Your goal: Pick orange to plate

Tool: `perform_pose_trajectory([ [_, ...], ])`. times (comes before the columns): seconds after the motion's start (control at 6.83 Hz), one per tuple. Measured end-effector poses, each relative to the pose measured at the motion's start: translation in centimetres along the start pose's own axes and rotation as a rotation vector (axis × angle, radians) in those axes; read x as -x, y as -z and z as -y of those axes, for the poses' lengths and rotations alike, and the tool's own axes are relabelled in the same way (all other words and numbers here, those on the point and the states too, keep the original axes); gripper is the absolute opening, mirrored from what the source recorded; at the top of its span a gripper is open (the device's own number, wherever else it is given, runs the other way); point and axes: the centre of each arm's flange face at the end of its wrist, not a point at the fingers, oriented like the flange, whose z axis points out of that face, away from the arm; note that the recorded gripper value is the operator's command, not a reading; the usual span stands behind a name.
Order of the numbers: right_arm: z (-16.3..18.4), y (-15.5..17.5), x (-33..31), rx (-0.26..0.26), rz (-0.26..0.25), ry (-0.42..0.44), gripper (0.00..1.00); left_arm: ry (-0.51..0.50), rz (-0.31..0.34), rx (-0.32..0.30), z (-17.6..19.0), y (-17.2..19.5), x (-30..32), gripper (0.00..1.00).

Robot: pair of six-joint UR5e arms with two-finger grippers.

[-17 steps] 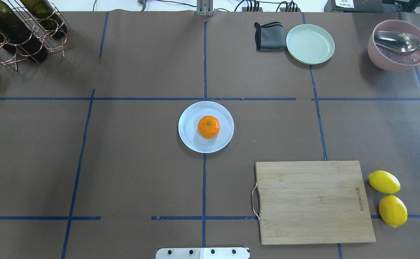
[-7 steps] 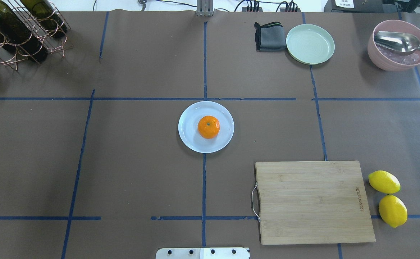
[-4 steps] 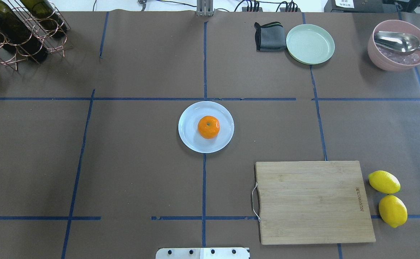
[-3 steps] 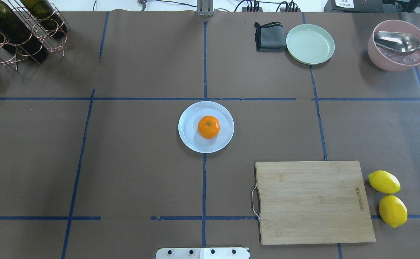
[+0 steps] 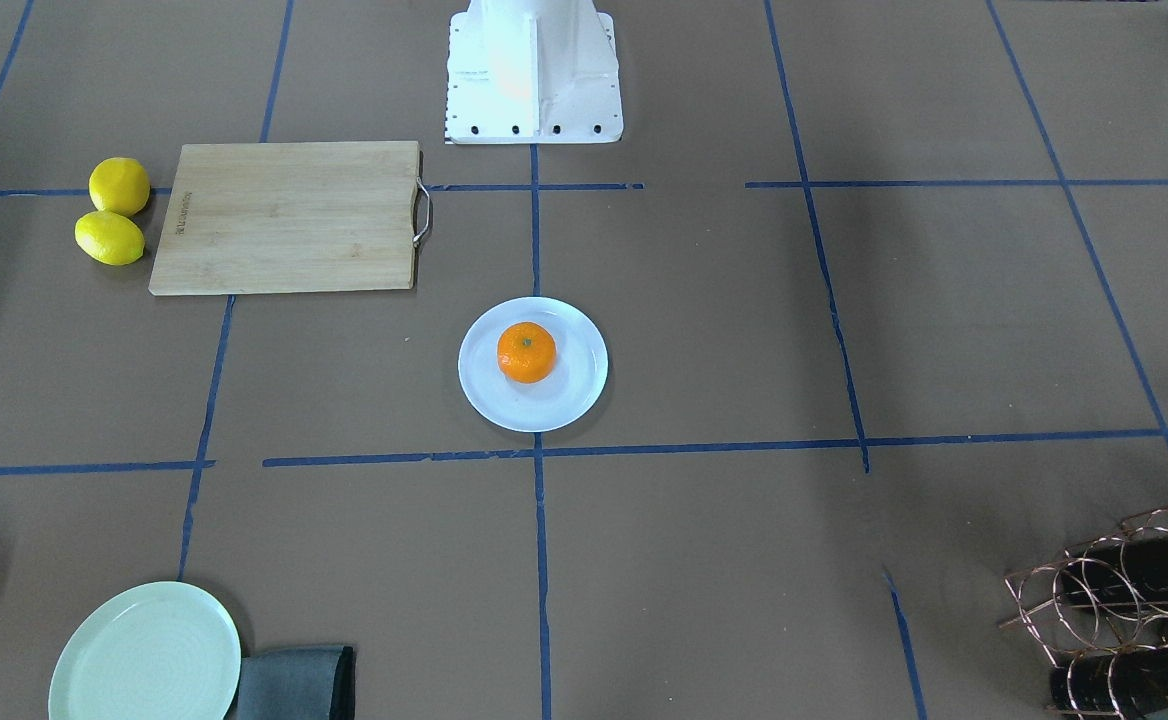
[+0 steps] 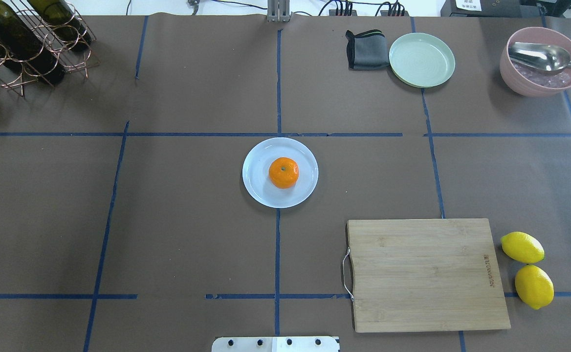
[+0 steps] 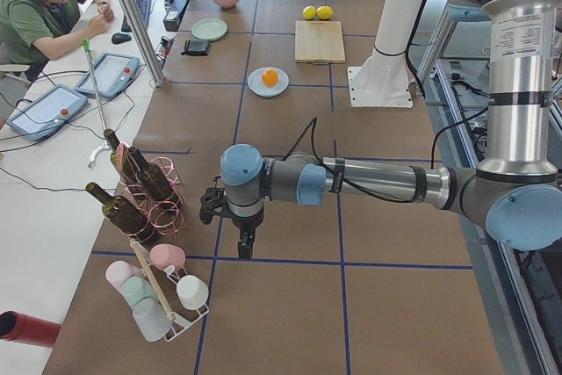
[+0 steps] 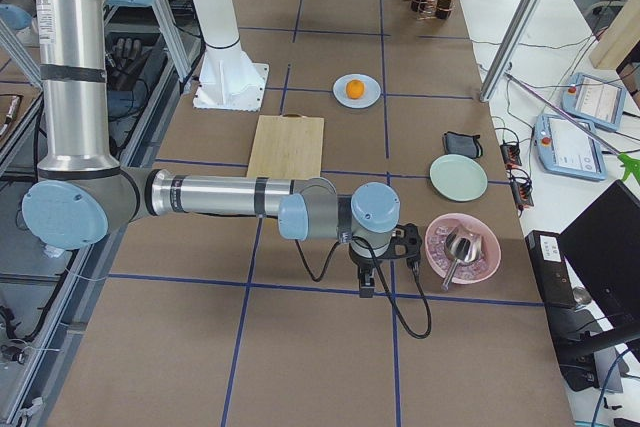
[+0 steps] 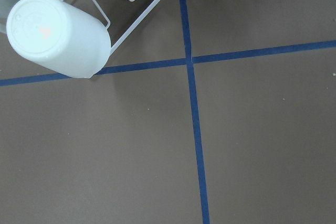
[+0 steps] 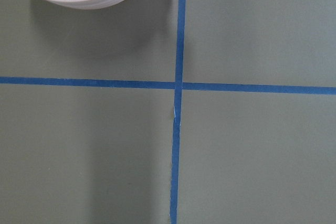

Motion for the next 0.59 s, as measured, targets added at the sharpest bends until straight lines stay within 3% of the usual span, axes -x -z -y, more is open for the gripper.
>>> perform_pose_trajectory([
  [0.59,0.15,0.1,0.11,-0.002,0.0,0.003,1.0,-0.004,-0.002,-0.012,0.05,0.35,-0.01,1.0],
])
